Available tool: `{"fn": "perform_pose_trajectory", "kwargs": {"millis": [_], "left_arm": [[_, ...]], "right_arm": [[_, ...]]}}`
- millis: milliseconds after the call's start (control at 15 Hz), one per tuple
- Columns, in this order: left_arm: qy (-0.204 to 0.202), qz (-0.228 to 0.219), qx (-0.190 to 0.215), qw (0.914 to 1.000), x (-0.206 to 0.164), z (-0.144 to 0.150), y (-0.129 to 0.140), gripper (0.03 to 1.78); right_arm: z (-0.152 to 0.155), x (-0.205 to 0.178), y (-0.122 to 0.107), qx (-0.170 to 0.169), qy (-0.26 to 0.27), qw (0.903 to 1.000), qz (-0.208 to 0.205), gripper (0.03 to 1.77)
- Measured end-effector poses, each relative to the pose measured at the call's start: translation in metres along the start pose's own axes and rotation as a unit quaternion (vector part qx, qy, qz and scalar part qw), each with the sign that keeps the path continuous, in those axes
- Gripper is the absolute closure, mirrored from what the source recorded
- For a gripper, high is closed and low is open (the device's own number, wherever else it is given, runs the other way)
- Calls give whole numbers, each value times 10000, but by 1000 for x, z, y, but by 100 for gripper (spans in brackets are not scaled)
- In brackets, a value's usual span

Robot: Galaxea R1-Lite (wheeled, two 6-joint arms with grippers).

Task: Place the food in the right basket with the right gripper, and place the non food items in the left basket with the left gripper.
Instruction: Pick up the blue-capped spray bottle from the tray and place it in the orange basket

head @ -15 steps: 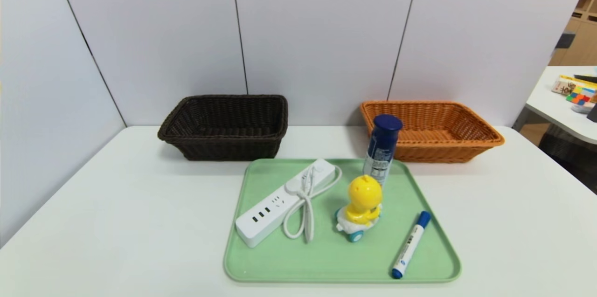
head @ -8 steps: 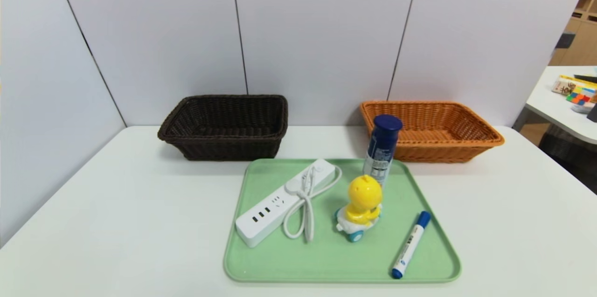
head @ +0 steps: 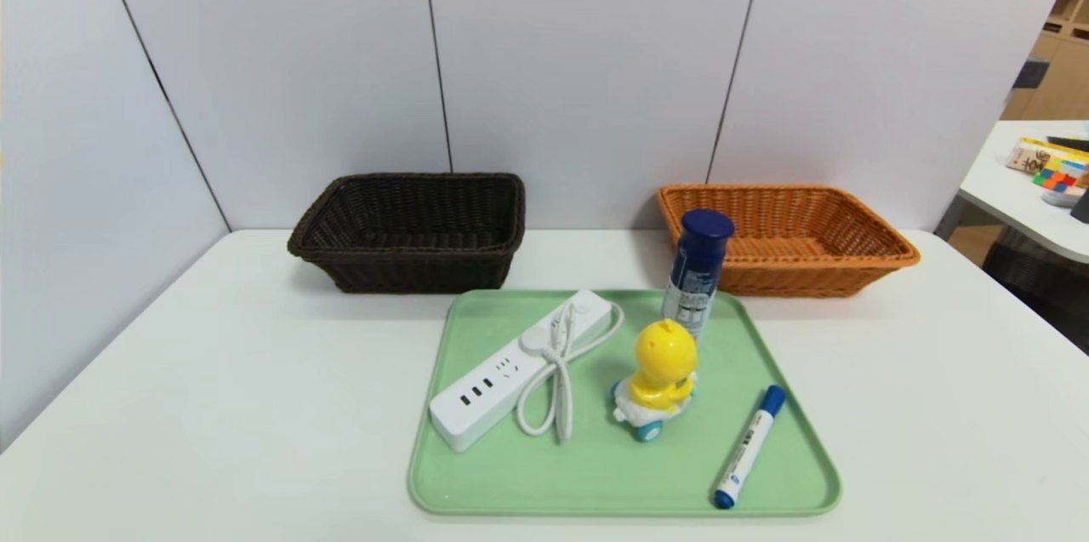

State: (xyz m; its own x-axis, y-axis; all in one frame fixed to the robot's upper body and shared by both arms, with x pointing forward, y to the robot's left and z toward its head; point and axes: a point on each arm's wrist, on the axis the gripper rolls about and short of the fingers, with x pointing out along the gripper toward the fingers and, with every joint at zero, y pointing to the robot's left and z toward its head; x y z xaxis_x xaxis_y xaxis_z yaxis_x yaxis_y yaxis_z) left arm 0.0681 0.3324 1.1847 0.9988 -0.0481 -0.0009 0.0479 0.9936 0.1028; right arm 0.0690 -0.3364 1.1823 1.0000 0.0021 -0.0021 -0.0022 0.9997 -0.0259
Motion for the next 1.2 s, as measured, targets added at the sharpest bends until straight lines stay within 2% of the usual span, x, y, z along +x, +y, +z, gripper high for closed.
{"fn": "perform_pose_trajectory", "kwargs": {"millis": [200, 600, 933, 1200], "left_arm": [[-207, -219, 54, 9995, -9, 26, 1, 12], [-393, -514, 83, 9979, -19, 109, 8, 12], [-168, -903, 65, 9958, 15, 158, 13, 12], [202, -1019, 10, 9946, 57, 164, 15, 12]], "right_arm": [[8, -2, 0, -82, -63, 9999, 94, 10], [85, -6, 0, 82, -333, 9984, 439, 10], [123, 15, -1, 42, -38, 9982, 589, 10], [136, 34, 1, 32, 240, 9947, 1001, 10]]}}
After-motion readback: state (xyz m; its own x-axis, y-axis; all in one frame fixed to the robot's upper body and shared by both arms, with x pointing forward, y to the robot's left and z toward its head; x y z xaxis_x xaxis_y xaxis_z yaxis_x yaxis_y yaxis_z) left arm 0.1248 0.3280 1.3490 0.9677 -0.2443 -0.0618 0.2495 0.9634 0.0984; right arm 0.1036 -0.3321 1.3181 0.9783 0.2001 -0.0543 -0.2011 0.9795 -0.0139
